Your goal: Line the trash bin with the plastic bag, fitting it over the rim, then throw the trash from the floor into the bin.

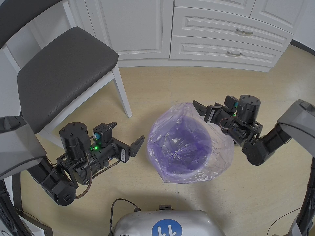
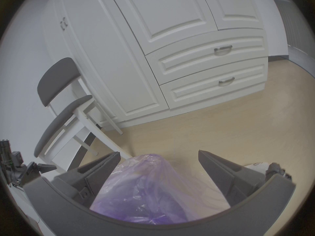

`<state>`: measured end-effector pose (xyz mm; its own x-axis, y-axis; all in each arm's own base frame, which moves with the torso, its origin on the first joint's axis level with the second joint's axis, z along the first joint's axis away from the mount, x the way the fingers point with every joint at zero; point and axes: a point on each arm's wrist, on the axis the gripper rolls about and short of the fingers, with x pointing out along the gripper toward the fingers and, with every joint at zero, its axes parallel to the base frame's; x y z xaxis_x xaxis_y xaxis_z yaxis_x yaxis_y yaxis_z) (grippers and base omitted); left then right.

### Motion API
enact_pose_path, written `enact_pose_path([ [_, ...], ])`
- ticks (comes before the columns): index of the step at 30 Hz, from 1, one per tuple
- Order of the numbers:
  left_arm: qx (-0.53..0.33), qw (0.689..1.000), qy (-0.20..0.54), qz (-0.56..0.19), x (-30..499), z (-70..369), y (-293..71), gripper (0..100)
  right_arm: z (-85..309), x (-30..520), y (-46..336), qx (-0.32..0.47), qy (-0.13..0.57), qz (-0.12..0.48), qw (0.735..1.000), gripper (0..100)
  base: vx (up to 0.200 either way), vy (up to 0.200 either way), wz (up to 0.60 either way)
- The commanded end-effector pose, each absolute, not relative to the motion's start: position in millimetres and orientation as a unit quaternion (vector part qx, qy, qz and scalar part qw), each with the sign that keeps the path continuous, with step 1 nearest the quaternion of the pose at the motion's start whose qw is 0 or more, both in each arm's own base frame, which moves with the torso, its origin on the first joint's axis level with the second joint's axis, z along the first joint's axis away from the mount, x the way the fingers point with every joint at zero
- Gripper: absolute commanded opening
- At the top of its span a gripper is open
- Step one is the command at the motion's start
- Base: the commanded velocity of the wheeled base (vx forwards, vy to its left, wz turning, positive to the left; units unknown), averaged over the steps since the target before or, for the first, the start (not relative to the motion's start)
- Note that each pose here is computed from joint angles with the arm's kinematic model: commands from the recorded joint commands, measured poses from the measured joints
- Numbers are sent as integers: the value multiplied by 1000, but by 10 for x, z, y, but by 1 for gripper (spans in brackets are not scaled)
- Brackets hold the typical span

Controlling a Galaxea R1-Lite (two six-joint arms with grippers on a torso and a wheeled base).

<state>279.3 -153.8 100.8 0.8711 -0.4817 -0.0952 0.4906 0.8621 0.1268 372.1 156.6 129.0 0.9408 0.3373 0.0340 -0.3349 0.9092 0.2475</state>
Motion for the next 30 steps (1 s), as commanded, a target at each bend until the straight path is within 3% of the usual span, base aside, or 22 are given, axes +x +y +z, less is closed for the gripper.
enact_pose_path([
  [1, 72, 964, 21, -255, 2735, 1083, -1533, 100, 1632, 3429, 1376, 113, -22, 179, 977, 100, 0, 0, 0],
  [9, 64, 956, -14, -285, 2600, 1154, -1524, 100, 1700, 2879, 1161, 19, 85, 166, 982, 100, 0, 0, 0],
  [17, 59, 947, -47, -312, 2535, 1215, -1497, 100, 1805, 2770, 1094, 16, 84, 140, 986, 100, 0, 0, 0],
  [24, 73, 962, 6, -264, 2567, 1322, -1468, 100, 1775, 2661, 1060, 3, 115, 105, 988, 100, 0, 0, 0],
  [30, 24, 964, 37, -260, 2565, 1575, -1490, 100, 1819, 2547, 1013, -10, 145, 86, 986, 100, 0, 0, 0],
])
